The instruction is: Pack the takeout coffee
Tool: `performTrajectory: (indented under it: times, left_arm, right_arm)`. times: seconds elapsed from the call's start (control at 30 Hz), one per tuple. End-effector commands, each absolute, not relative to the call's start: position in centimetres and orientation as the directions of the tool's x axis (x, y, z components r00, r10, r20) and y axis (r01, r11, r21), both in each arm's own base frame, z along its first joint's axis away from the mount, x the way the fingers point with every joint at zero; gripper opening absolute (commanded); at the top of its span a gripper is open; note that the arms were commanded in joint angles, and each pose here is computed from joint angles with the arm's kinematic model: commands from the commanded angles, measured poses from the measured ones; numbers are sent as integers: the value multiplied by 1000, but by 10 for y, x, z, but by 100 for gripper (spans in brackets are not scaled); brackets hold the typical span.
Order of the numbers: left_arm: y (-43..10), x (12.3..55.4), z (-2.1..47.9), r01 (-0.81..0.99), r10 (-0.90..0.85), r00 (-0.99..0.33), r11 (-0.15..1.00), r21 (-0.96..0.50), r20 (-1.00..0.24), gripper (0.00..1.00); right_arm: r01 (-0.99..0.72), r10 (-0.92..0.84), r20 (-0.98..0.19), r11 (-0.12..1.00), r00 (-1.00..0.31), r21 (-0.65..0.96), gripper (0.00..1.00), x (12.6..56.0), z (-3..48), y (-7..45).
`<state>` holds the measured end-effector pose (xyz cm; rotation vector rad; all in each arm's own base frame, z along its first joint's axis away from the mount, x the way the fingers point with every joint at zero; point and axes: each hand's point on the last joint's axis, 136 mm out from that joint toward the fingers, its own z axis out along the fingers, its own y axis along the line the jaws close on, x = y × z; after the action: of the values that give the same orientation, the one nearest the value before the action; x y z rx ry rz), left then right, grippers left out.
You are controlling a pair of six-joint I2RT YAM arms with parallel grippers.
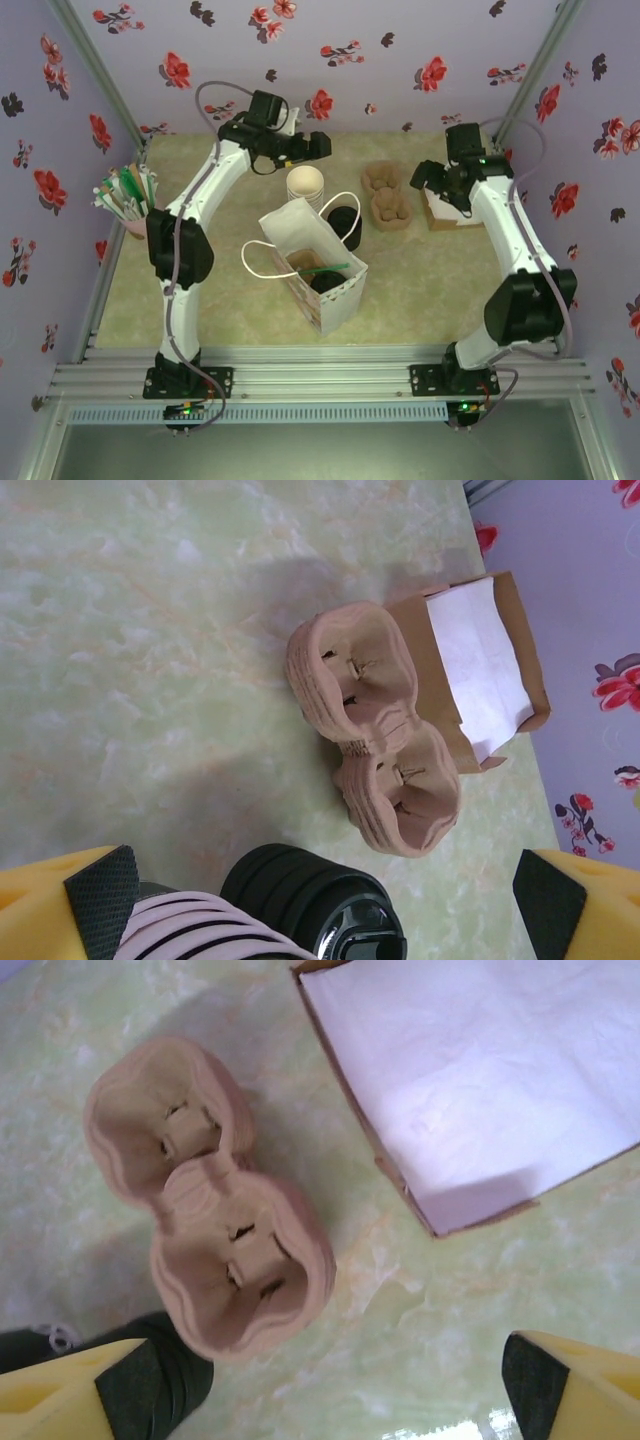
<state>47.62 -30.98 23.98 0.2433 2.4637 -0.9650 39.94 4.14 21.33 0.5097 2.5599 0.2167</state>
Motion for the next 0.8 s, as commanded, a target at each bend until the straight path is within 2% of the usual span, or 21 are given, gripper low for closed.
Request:
performTrajectory:
  times: [0.0, 0.13, 0.4, 0.6, 0.77]
  left_arm:
    - [-312, 475, 236, 362, 36, -866, 732, -577, -498, 99]
    - [-314, 472, 230, 366, 53, -871, 734, -572, -489, 99]
    - [-325, 462, 228, 405, 101, -863, 725, -557, -496, 99]
    - [-333, 458, 224, 427, 130, -858, 719, -549, -497, 99]
    - [-336, 456, 222, 435, 143, -856, 717, -545, -496, 99]
  right_arm:
    - [260, 311, -470, 950, -826, 172, 84, 419, 204, 29]
    - [266, 291, -434, 957, -853, 118, 74, 437, 187, 7]
    - [289, 279, -348, 957, -895, 24, 66, 459, 147, -36]
    - [289, 274, -277, 957, -921, -15, 52, 471, 112, -62]
    - [267, 256, -256, 964, -932, -6, 50, 484, 94, -67]
